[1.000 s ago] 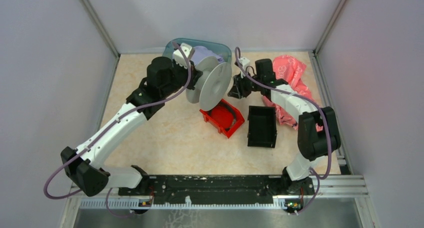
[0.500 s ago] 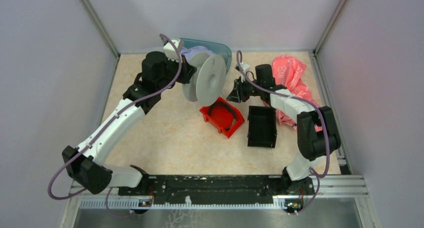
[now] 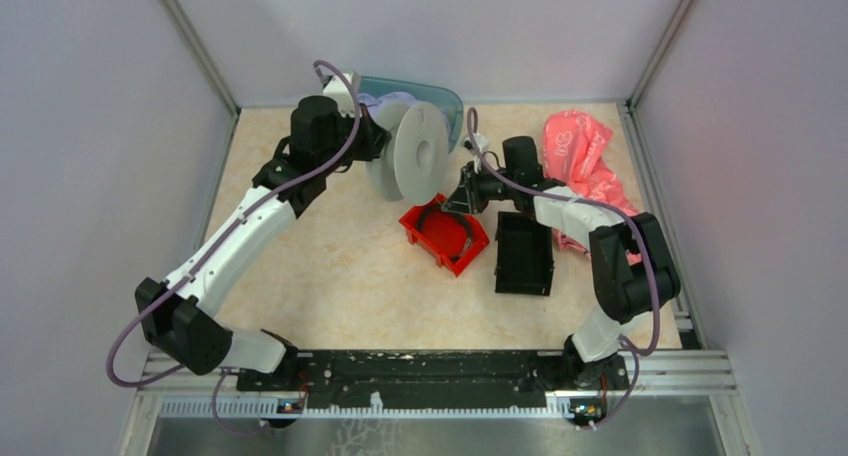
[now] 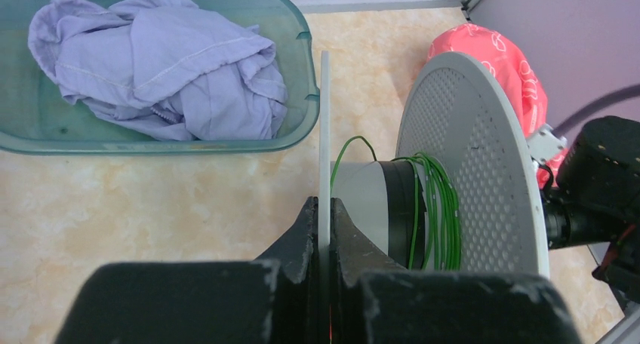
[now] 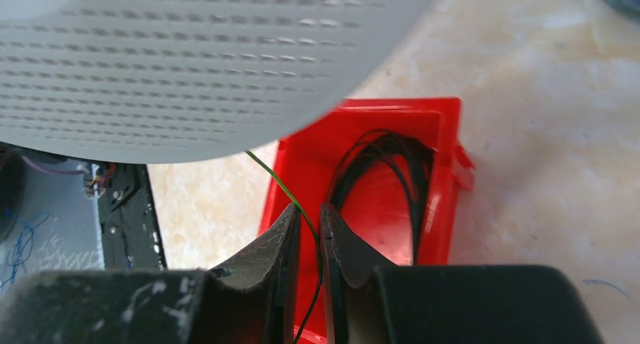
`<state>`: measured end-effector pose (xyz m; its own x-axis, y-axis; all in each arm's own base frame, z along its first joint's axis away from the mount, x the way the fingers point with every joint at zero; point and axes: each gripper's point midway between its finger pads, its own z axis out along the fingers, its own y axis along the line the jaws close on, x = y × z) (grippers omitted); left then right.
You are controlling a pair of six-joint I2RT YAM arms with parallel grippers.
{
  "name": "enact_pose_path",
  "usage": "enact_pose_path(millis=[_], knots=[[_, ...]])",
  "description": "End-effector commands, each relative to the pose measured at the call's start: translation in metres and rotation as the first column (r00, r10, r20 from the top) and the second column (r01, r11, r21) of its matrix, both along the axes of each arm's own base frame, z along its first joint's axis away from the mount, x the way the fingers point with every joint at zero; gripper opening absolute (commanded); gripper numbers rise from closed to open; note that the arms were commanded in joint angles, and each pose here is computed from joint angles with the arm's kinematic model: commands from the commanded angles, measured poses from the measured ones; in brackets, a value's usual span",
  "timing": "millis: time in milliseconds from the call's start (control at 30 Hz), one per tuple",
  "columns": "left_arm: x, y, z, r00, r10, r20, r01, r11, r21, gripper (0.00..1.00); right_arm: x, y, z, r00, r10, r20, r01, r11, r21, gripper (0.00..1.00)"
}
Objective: Wrap the cables
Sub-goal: Wrap the cable around the cable reel.
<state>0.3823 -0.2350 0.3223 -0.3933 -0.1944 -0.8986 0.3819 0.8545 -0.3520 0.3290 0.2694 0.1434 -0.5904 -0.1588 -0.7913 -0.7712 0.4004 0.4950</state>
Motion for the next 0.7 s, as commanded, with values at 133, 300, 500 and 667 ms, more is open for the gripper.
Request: enact_pose_path(millis=[133,300,500,667], knots=[[0.012,0.000,0.029,0.998,0.046,0.048,-0.042,0.995,-0.090,0.00,-0.025,0.037,0.061,0.987,0.119,0.112,-0.136,0.977,0.164,0.21],[0.016,0.008,0.028,0.998,0.062,0.029,-0.058,0.992,-0.114,0.00,-0.032,0.038,0.064,0.982,0.148,0.117,-0.169,0.968,0.186,0.31],[0.020,0.012,0.027,0.998,0.063,0.021,-0.059,0.990,-0.128,0.00,-0.042,0.034,0.063,0.973,0.188,0.136,-0.209,0.964,0.166,0.53],[0.023,0.015,0.029,0.997,0.072,0.030,-0.067,0.990,-0.127,0.00,-0.040,0.029,0.064,0.971,0.170,0.165,-0.191,0.974,0.120,0.63]])
